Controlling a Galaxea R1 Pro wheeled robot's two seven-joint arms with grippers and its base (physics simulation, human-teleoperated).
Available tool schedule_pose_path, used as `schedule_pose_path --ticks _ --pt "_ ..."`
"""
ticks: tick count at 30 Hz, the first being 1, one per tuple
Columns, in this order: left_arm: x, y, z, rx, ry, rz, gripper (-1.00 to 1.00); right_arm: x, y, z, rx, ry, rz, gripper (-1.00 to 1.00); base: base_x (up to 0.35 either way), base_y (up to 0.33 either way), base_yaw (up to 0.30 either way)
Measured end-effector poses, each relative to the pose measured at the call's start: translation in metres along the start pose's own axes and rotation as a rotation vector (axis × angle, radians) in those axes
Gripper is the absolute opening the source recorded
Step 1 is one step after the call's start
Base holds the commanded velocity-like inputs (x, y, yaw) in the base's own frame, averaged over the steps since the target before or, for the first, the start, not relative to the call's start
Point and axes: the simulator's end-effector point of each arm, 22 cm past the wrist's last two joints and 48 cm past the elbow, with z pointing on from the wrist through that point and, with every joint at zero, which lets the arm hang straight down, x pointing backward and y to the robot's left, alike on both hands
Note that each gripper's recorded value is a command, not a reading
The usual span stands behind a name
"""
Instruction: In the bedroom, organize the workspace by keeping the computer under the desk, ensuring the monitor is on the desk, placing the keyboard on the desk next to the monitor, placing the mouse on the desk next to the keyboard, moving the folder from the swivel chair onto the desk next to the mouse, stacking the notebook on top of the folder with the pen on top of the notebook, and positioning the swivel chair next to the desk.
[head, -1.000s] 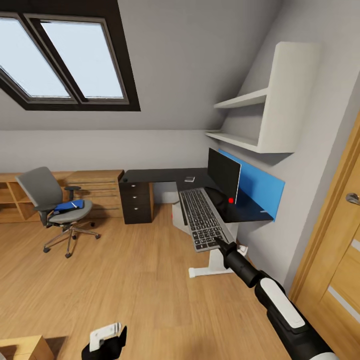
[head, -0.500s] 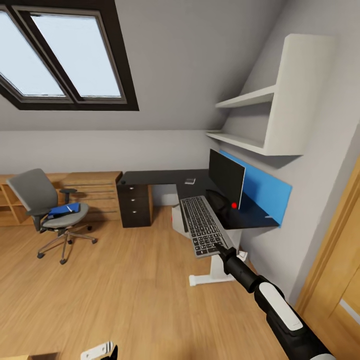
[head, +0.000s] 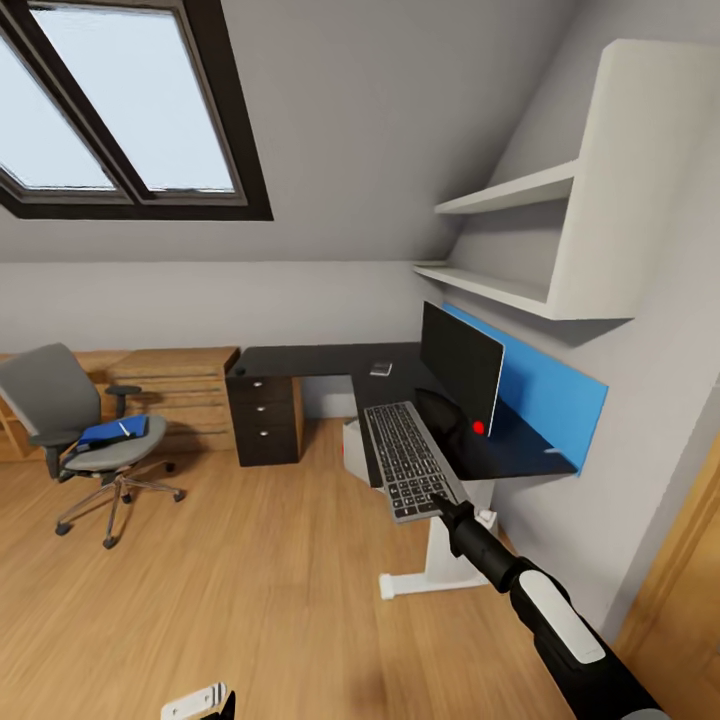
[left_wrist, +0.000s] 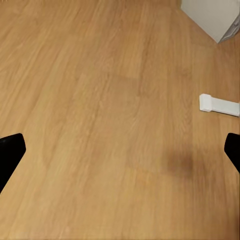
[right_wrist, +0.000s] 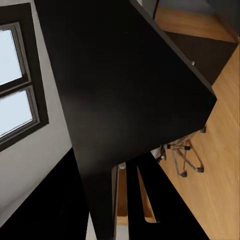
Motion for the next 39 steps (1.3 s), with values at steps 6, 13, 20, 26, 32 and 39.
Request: schedule_pose_path --ticks 6,13,20,26,32,39 --pt "0.0 0.001 0.0 -0.001 0.0 0.0 1.0 0.0 -0.001 0.0 0.001 -0.002 0.002 -1.0 0.329 0.0 0.0" --pt "0.0 0.002 0.0 -0.003 -0.001 0.0 1.0 0.001 -0.002 0.0 0.004 -0.001 0.004 -1.0 0.329 0.0 0.0" --pt "-0.001 0.002 0.0 -0.003 -0.001 0.0 1.0 0.002 -0.002 0.001 0.004 0.001 0.007 -1.0 0.329 0.0 0.0" --pt "0.0 0.002 0.0 -0.003 -0.001 0.0 1.0 0.006 -0.008 0.001 0.017 0.004 0.006 -1.0 0.329 0.0 0.0" --pt "-0.001 0.003 0.0 -0.005 -0.001 0.0 1.0 0.015 -0.017 0.004 0.039 0.013 0.025 -1.0 0.329 0.0 0.0" --pt "-0.001 0.003 0.0 -0.005 -0.001 -0.001 1.0 0.028 -0.023 0.009 0.07 0.023 0.044 -1.0 0.329 0.0 0.0"
